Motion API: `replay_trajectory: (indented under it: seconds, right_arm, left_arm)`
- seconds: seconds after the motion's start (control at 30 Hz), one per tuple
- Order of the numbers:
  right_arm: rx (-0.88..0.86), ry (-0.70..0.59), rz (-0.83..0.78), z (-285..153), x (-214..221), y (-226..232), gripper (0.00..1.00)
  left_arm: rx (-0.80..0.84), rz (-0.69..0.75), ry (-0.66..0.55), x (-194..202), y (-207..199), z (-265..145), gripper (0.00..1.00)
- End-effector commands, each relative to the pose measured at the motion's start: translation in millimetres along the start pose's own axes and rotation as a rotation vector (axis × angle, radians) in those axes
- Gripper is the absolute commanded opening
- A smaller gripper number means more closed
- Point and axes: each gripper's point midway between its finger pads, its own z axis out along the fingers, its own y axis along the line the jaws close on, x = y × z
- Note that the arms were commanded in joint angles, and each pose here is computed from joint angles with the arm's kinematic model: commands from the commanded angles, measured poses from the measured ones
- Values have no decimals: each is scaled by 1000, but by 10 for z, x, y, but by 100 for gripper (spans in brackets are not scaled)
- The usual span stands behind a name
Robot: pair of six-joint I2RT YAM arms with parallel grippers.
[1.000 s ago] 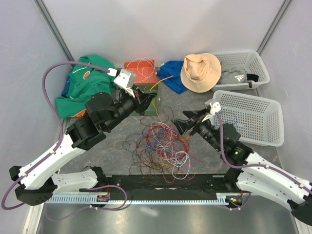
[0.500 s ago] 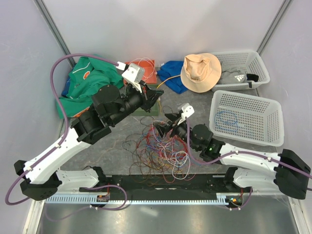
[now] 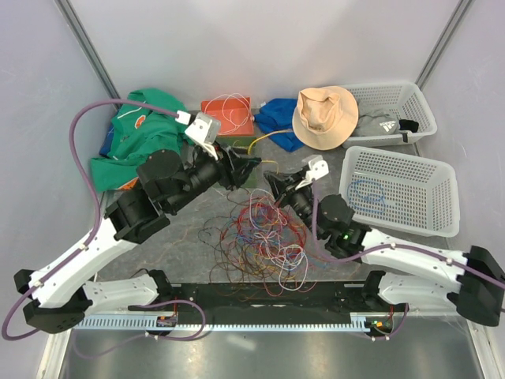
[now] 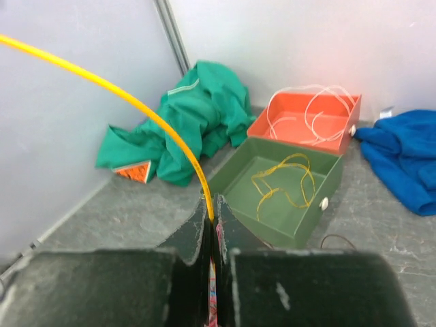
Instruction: Untangle the cables
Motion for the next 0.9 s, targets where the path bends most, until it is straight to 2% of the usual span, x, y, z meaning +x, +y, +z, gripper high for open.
replay_trajectory:
  seconds: [0.0,0.03,0.07,0.1,0.17,0.2,0.27,0.3,0.33,0.4,0.5,0.53,0.67,0.77,0.87]
  right_arm:
    - [60,-36,73,-98,-626,-5,0]
    - [85,-22,72,-104,-681,-33,0]
    - [92,-40,83,-89,-919,0,0]
    - [113,26,50,-113,-851,-34,0]
    - [127,22,55,-113,-1129,-3,0]
    - [135,51,43,-133,-1129,-14,0]
    - [134,39,59,-156,-1381,21,0]
    - [139,79,43,-167,-1343,22,0]
    - [133,86,45,-172,-1390,43,0]
    - [113,104,57,-188,-1509,108,0]
    - [85,128,79,-218,-1590,187,0]
    - [87,139,85,-215,-1578,190,0]
    - [85,168,99,-258,-1518,192,0]
    - [80,182,115,-273,-1458,202,0]
    - [73,197,121,-283,-1408,214,0]
  left_arm:
    - [-107,-53,-9,205,244,-123,63]
    - [-133,-65,-18,245,305,-162,83]
    - [-158,-81,-56,201,364,-265,99]
    - [-173,-99,-55,347,422,-277,99]
    - [-196,-132,-79,433,497,-337,100]
    - [-197,-152,-73,591,533,-391,100]
    - [-149,-182,-110,622,478,-399,100]
    - [-131,-191,-106,750,477,-395,100]
    - [-88,-202,-148,690,409,-371,100]
    - [-24,-199,-147,802,325,-320,100]
    - [50,-193,-193,743,202,-262,100]
    - [84,-195,-254,590,143,-273,100]
    - [203,-148,-379,308,-56,-327,100]
    - [261,-104,-406,190,-183,-287,99]
    - [337,-69,-378,212,-343,-180,96]
